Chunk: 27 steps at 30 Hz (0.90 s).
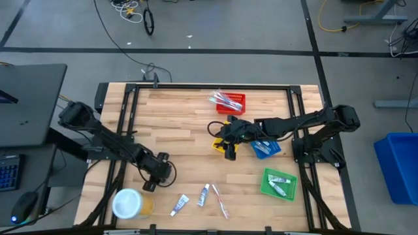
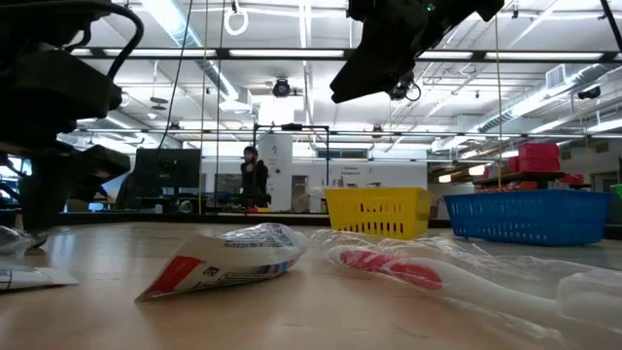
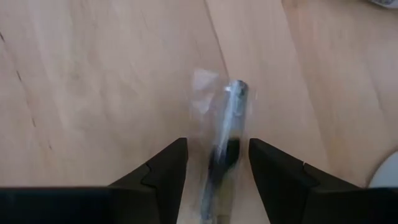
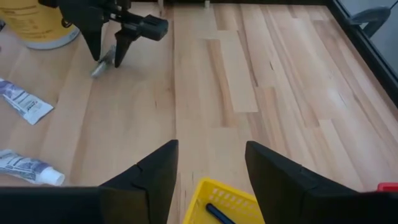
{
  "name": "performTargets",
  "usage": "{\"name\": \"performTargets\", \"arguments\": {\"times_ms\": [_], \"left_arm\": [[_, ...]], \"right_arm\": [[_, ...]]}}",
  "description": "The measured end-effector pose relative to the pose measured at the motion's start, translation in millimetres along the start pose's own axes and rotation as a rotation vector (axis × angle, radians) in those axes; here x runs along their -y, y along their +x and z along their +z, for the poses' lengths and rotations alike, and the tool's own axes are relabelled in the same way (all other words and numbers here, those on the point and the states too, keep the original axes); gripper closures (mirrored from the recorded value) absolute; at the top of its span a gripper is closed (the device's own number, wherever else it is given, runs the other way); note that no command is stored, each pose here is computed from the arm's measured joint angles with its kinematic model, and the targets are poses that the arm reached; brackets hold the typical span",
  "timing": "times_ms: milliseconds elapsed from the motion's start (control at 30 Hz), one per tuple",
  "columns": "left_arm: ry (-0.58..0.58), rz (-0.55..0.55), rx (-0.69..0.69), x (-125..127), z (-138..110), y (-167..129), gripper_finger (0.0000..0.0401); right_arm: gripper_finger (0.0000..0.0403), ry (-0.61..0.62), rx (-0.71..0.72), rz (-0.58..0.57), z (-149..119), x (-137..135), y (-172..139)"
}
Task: Pick & Place Travel size toiletries
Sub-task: Put the nail cutter into the blue bin
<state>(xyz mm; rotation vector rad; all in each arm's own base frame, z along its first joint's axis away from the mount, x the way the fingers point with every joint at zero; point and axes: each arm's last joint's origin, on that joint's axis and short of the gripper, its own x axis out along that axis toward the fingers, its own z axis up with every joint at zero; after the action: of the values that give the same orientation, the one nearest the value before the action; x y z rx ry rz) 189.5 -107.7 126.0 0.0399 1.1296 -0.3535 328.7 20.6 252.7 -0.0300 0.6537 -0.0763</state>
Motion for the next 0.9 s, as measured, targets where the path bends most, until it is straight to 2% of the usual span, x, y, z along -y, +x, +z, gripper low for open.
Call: {"name": "performTargets", "arguments": {"times_ms": [300, 633, 767, 900], "left_arm": [[0.049, 0.069, -0.013, 3, -4, 1, 0.0251], [0.047, 0.144, 0.029, 0, -1, 1, 0.0337], [0.060, 0.237, 0.064, -8, 12, -3, 0.0337], [0.084, 0.328, 0.154, -17, 39, -15, 0.0319]], "right_arm": [[0.0200, 0.004, 0.034, 0.002, 3, 0, 0], [0.0196, 0.011, 0.049, 0.004, 5, 0, 1], [0.0200, 0.012, 0.043, 0.022, 2, -2, 10], [0.0198, -0.024, 0.018, 0.054, -5, -9, 27]]}}
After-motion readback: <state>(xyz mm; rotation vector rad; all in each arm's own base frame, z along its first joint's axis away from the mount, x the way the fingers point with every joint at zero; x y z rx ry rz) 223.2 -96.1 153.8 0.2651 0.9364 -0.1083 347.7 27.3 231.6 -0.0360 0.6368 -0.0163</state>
